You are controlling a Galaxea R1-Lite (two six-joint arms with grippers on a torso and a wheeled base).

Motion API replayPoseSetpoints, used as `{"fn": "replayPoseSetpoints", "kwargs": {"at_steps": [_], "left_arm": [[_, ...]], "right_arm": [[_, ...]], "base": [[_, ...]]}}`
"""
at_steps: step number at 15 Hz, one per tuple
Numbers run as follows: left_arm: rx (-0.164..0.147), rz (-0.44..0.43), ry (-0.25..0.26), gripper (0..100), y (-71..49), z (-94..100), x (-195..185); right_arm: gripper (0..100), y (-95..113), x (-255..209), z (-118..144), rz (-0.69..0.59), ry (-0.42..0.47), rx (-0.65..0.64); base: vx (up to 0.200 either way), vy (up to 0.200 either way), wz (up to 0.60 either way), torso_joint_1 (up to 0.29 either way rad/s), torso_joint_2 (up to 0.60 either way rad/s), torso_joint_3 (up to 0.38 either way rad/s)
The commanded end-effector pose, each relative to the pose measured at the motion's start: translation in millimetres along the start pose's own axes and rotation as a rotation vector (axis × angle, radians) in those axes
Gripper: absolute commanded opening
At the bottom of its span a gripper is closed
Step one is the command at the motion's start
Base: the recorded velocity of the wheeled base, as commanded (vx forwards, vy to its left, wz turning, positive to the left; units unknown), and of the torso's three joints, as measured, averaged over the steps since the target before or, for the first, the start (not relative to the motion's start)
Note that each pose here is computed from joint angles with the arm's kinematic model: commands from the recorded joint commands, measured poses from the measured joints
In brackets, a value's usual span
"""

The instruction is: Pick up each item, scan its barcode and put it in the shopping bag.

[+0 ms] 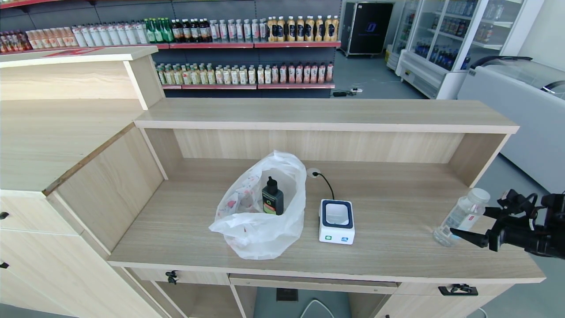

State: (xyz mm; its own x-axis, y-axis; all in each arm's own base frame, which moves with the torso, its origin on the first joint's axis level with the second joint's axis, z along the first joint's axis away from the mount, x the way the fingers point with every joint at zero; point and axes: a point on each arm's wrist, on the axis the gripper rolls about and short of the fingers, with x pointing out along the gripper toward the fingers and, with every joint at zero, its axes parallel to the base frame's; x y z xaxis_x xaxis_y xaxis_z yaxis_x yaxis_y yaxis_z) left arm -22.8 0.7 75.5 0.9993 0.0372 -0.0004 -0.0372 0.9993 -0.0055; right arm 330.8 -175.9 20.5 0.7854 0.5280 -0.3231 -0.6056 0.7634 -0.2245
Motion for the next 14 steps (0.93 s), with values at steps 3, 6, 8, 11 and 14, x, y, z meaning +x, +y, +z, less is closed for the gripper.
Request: {"fn": "replayPoseSetpoints", "kwargs": {"at_steps": [3, 6, 8, 11, 14], "left_arm": [[-0.001, 0.001, 0.000, 100, 0.0, 0.0, 0.0], [-0.001, 0.000, 0.000, 100, 0.0, 0.0, 0.0], [-0.001, 0.001, 0.000, 100, 0.0, 0.0, 0.0], [-0.001, 0.003, 0.000, 100, 0.0, 0.0, 0.0], [-0.001, 0.001, 0.000, 100, 0.0, 0.0, 0.0]], "right_arm": [[100, 0.6, 2.8, -1.9, 0.013, -0.006, 0.001], [100, 0.2, 7.1, -3.3, 0.026, -0.013, -0.007], [100, -1.0, 11.3, -3.7, 0.035, -0.020, -0.012], [100, -3.3, 14.6, -4.2, 0.037, -0.024, -0.022], [100, -4.0, 16.8, -6.6, 0.041, -0.024, -0.024]], "base": [[0.000, 0.000, 0.00, 0.000, 0.00, 0.000], [0.000, 0.000, 0.00, 0.000, 0.00, 0.000], [0.000, 0.000, 0.00, 0.000, 0.00, 0.000], [0.000, 0.000, 0.00, 0.000, 0.00, 0.000], [0.000, 0.000, 0.00, 0.000, 0.00, 0.000]]}}
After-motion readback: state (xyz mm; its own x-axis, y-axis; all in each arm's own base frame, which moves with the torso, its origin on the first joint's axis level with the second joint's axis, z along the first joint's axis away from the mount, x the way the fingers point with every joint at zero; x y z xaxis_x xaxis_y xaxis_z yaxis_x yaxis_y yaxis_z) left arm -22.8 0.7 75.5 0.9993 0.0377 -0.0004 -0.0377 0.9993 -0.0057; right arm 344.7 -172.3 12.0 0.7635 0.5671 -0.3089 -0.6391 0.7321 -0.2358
